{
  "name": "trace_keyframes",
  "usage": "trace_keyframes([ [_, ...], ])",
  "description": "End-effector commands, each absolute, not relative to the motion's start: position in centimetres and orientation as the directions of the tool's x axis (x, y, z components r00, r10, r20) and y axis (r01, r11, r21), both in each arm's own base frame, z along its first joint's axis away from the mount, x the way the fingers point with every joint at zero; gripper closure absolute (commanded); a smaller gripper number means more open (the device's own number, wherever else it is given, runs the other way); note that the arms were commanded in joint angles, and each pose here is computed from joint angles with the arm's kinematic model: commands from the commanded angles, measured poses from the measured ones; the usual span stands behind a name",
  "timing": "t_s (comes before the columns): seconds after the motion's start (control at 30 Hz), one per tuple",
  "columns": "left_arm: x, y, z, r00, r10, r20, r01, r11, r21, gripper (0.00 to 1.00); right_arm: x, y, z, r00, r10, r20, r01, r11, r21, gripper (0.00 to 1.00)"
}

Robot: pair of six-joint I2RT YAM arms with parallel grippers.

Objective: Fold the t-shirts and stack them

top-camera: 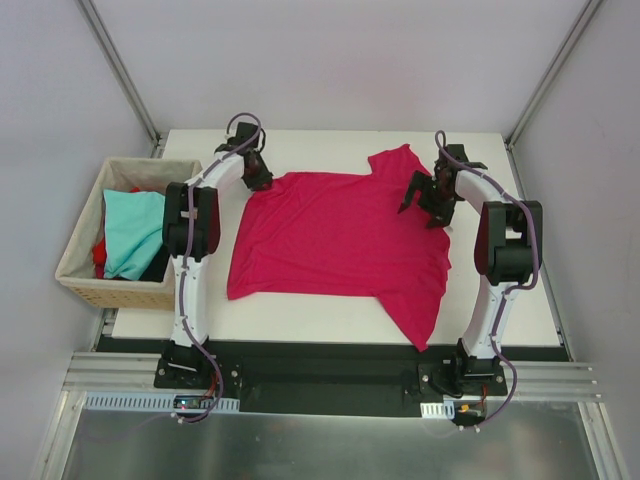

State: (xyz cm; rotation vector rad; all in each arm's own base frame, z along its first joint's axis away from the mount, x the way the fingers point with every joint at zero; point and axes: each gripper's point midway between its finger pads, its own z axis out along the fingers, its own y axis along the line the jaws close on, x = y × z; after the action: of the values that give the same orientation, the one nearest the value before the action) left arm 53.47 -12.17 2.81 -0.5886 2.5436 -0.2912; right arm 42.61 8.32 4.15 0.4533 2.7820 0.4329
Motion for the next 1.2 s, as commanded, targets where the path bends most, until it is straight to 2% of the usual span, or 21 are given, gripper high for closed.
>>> trace_keyframes([
  [0.0,54.8,-8.8,1.3,-0.750,-0.522,-0.406,-0.451,0.853,-0.264,0.74,42.6,8.9,4.9,-0.911,0.349,-0.222,0.260,0.901,0.348,0.00],
  [0.13,57.5,-7.0,1.6,-0.710,-0.571,-0.412,-0.480,0.821,-0.311,0.68,42.5,9.0,5.6,-0.910,0.346,-0.229,0.253,0.900,0.354,0.00],
  [0.37,61.1,-6.2,1.5,-0.667,-0.600,-0.442,-0.478,0.800,-0.364,0.66,42.6,9.7,7.3,-0.910,0.331,-0.251,0.228,0.903,0.364,0.00],
  [0.47,61.7,-6.3,1.3,-0.657,-0.628,-0.418,-0.486,0.776,-0.401,0.65,42.5,9.8,7.9,-0.911,0.325,-0.255,0.221,0.905,0.364,0.00],
  [0.67,62.5,-6.0,2.7,-0.658,-0.608,-0.444,-0.445,0.790,-0.422,0.45,42.5,10.3,10.1,-0.907,0.311,-0.285,0.188,0.902,0.388,0.00],
  [0.77,62.6,-6.5,7.0,-0.663,-0.557,-0.500,-0.357,0.822,-0.443,0.34,42.5,10.8,12.4,-0.898,0.295,-0.325,0.146,0.899,0.412,0.00],
  [0.83,62.7,-7.4,12.6,-0.637,-0.516,-0.573,-0.258,0.843,-0.472,0.29,42.3,11.0,13.9,-0.893,0.284,-0.349,0.121,0.899,0.421,0.00],
  [0.9,62.1,-8.3,18.4,-0.605,-0.459,-0.651,-0.147,0.867,-0.476,0.28,41.3,11.3,16.0,-0.886,0.261,-0.382,0.084,0.903,0.420,0.01],
  [0.97,60.8,-9.8,21.2,-0.597,-0.392,-0.699,-0.068,0.894,-0.443,0.26,39.7,11.6,17.9,-0.877,0.235,-0.419,0.048,0.911,0.410,0.00],
  [1.0,59.4,-10.4,24.7,-0.564,-0.375,-0.736,-0.029,0.900,-0.436,0.25,38.1,11.6,17.0,-0.893,0.228,-0.388,0.060,0.914,0.400,0.00],
  [1.07,56.7,-11.9,23.9,-0.605,-0.337,-0.722,-0.021,0.912,-0.409,0.25,35.6,12.7,16.8,-0.904,0.207,-0.375,0.046,0.917,0.395,0.00],
  [1.1,54.7,-12.2,26.6,-0.580,-0.341,-0.740,-0.004,0.909,-0.416,0.25,34.1,13.1,17.5,-0.902,0.208,-0.377,0.043,0.915,0.402,0.00],
  [1.13,52.5,-12.4,23.8,-0.638,-0.336,-0.693,-0.038,0.913,-0.407,0.25,31.8,13.2,15.3,-0.926,0.191,-0.326,0.058,0.924,0.377,0.00],
  [1.17,50.9,-13.4,23.4,-0.648,-0.328,-0.687,-0.045,0.917,-0.396,0.26,30.1,14.4,14.8,-0.937,0.155,-0.312,0.031,0.929,0.370,0.00],
])
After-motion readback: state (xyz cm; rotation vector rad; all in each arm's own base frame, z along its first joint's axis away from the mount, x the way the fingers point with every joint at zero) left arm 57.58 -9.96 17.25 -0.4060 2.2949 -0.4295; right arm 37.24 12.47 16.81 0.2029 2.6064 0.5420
